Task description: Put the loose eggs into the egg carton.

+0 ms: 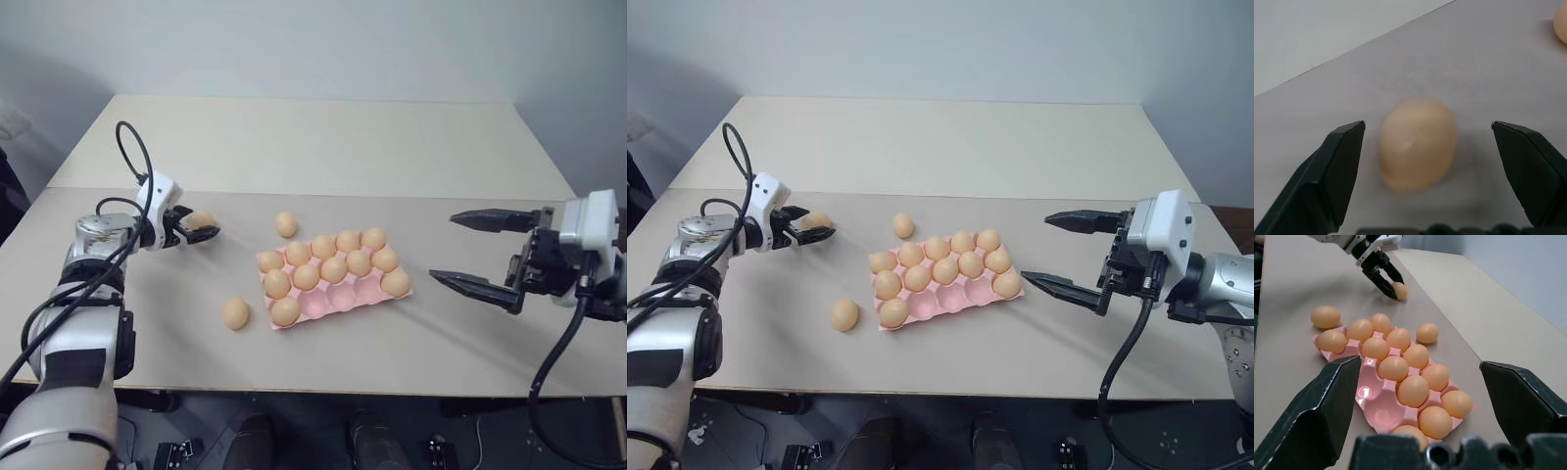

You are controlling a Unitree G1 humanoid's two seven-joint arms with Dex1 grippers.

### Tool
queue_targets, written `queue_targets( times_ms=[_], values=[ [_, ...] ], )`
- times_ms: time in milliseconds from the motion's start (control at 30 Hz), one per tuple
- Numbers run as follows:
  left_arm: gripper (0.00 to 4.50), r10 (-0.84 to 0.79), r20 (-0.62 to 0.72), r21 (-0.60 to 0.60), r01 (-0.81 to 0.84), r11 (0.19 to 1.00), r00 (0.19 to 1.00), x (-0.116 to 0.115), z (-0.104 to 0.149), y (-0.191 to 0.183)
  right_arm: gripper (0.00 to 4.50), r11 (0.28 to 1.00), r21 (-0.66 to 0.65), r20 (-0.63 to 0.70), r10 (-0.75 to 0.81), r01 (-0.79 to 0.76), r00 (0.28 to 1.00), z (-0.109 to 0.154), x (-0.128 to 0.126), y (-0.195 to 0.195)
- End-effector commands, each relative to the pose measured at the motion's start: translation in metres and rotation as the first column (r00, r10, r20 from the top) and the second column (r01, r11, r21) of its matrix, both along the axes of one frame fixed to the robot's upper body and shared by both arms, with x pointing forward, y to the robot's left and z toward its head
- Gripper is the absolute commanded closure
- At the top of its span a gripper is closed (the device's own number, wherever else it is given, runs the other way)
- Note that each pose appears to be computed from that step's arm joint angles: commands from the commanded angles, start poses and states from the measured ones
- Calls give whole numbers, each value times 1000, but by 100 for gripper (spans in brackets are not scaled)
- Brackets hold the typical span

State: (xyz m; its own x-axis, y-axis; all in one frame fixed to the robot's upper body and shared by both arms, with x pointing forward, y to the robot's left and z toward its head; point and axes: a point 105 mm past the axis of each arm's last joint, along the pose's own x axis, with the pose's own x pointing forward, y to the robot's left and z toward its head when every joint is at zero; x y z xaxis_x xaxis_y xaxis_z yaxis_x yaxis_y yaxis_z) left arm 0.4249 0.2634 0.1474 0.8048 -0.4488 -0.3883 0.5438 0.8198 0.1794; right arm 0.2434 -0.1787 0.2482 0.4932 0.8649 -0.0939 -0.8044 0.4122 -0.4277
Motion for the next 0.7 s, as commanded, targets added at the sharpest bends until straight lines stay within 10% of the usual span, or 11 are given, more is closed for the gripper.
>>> queue_targets(
  times_ms=[33,100,333,700],
  values=[
    [1,26,36,31,-27,999,999,6,10,1,0,1000,-2,47,-1,1,999,11,-6,1],
    [1,32,29,42,-33,999,999,6,9,1,0,1000,1,50,-3,3,999,11,-6,2],
    [223,46,34,44,-47,998,998,5,10,6,0,1000,20,56,-4,2,998,13,-5,3],
    [223,-46,92,35,43,998,995,-6,35,16,0,1000,30,51,1,-3,999,12,-3,6]
  ],
)
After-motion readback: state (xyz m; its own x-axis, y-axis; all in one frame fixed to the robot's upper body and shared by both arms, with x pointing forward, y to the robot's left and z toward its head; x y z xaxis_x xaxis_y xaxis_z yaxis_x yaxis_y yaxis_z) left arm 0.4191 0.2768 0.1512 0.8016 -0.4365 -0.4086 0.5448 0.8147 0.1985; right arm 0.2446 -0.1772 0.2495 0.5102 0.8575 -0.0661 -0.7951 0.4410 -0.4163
